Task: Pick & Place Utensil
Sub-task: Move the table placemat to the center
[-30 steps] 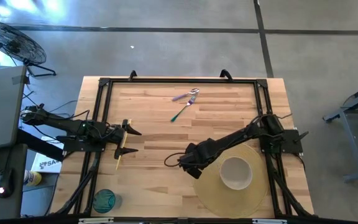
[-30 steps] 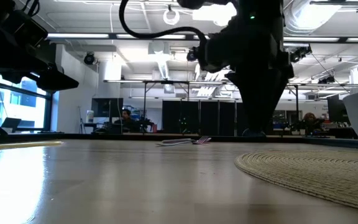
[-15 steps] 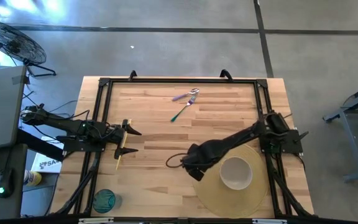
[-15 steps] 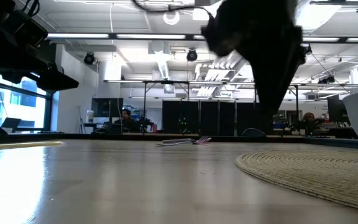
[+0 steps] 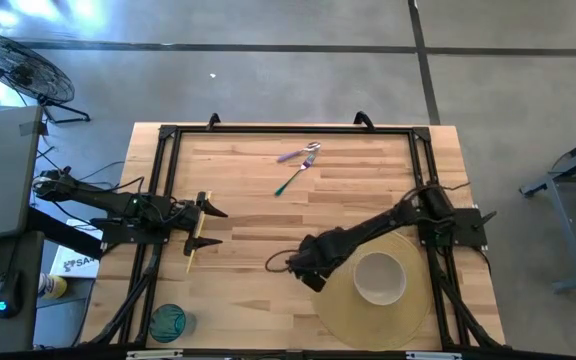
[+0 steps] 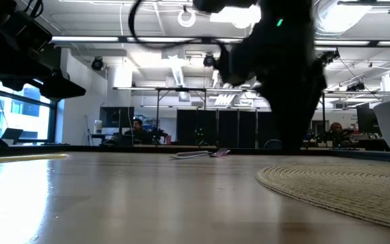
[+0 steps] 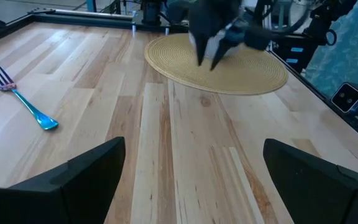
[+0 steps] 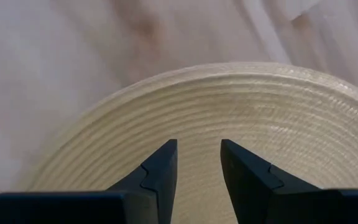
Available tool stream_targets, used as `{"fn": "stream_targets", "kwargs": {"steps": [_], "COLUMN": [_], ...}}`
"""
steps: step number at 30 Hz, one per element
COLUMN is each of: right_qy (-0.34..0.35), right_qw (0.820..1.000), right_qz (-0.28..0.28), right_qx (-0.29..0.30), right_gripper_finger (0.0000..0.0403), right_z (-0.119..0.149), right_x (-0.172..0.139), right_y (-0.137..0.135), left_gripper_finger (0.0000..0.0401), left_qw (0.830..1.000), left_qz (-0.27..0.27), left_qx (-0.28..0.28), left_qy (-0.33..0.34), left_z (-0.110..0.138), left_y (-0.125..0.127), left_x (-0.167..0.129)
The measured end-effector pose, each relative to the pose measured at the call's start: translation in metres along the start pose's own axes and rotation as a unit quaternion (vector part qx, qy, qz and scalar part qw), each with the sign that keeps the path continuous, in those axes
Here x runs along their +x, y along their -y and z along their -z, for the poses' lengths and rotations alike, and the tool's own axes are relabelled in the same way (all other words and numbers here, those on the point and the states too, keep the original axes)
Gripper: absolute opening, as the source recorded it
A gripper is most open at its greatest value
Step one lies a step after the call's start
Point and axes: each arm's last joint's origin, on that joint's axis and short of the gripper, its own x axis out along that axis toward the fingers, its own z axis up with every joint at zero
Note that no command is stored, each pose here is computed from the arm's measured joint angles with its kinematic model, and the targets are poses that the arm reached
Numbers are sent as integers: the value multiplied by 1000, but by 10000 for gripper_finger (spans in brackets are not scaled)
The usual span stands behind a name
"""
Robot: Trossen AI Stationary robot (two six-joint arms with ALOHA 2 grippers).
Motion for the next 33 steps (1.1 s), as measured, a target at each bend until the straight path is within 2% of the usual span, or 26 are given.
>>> {"fn": "stream_targets", "kwargs": {"steps": [7,17,22,27,33], "right_qy": [-33,-42,-61,-58,-19], "right_qw": [999,998,996,996,999], "right_qz": [-24,-42,-57,-56,-35], "right_qx": [9,8,12,24,5], "right_gripper_finger": [117,117,117,117,117], "right_z": [-19,-21,-17,-11,-13], "right_x": [7,7,26,41,41], "right_y": [12,11,16,23,21], "left_gripper_finger": [378,378,378,378,378], "left_qw": [1000,1000,1000,1000,1000], "left_qz": [0,0,0,0,0], "left_qx": [0,0,0,0,0], "left_qy": [0,0,0,0,0], "left_z": [0,0,0,0,0], "left_y": [0,0,0,0,0], "left_x": [0,0,0,0,0]}}
